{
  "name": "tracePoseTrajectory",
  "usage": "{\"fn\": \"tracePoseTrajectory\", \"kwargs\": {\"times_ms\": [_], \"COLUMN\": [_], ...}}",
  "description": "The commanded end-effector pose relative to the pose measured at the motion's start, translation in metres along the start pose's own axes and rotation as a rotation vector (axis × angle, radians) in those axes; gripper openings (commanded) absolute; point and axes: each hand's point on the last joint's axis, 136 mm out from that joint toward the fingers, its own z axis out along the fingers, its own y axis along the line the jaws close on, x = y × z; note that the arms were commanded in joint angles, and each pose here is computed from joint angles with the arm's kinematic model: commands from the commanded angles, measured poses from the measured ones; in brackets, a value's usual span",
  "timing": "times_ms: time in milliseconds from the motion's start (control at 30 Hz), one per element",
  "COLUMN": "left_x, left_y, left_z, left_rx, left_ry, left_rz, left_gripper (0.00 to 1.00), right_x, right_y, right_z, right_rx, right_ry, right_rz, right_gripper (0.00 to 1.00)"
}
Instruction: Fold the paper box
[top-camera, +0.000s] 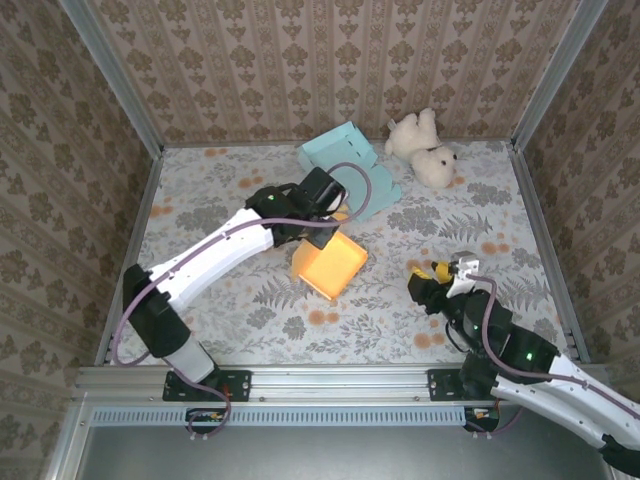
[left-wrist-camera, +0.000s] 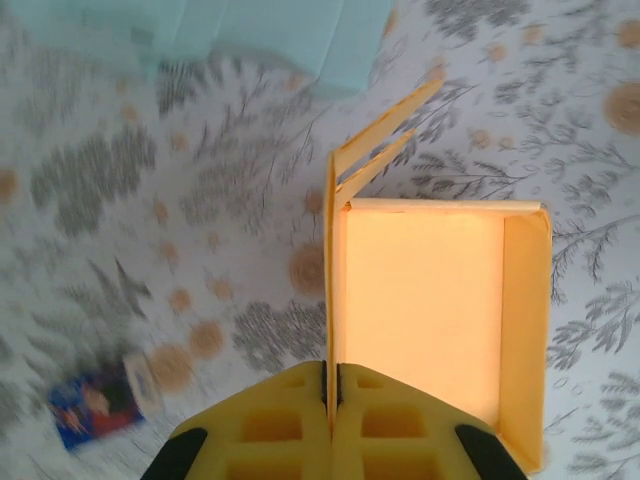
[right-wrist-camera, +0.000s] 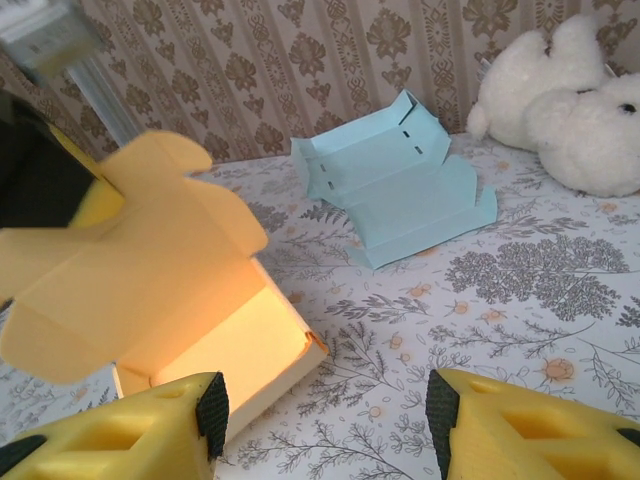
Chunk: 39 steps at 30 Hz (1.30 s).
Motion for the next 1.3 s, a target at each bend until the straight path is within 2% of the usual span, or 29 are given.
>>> {"fn": "tracePoseTrajectory", "kwargs": {"times_ms": [0, 167, 233, 333, 467, 667, 767, 867, 967, 1067, 1133, 1267], "left_x": [-0.021, -0.005, -0.002, -0.002, 0.009, 0.016, 0.016, 0.015, 0.014, 0.015, 0.018, 0.021], "left_y": [-0.005, -0.023, -0.025, -0.022, -0.025, -0.017, -0.009, -0.004, -0.003, -0.003, 0.0, 0.001], "left_z": [-0.024, -0.029, -0.039, -0.054, -0.057, -0.055, -0.049, -0.043, -0.042, -0.041, -0.039, -0.039], "left_rx": [0.063, 0.133, 0.184, 0.256, 0.269, 0.301, 0.286, 0.255, 0.249, 0.246, 0.232, 0.209], "left_ry": [-0.154, -0.261, -0.31, -0.387, -0.463, -0.447, -0.432, -0.448, -0.479, -0.529, -0.528, -0.56], "left_rz": [0.344, 0.736, 0.807, 0.833, 0.957, 0.979, 0.974, 0.979, 0.967, 0.947, 0.943, 0.933], "left_gripper": [0.0, 0.0, 0.0, 0.0, 0.0, 0.0, 0.0, 0.0, 0.0, 0.0, 0.0, 0.0], "right_x": [0.001, 0.008, 0.01, 0.012, 0.006, -0.01, -0.021, -0.031, -0.033, -0.006, -0.001, -0.002], "right_y": [0.008, 0.018, 0.017, 0.02, 0.033, 0.058, 0.046, 0.035, 0.048, 0.067, 0.069, 0.083], "right_z": [0.006, 0.016, 0.02, 0.023, 0.025, 0.043, 0.072, 0.099, 0.113, 0.115, 0.118, 0.116], "right_rx": [-0.029, -0.055, -0.042, -0.057, -0.112, -0.213, -0.175, -0.218, -0.361, -0.553, -0.597, -0.711], "right_ry": [-0.001, 0.021, 0.016, 0.004, -0.048, -0.129, -0.107, -0.092, -0.066, 0.084, 0.149, 0.102], "right_rz": [-0.028, -0.129, -0.16, -0.228, -0.338, -0.544, -0.582, -0.571, -0.638, -0.827, -0.879, -0.942], "right_gripper": [0.58, 0.58, 0.62, 0.61, 0.6, 0.6, 0.6, 0.59, 0.58, 0.57, 0.57, 0.51]}}
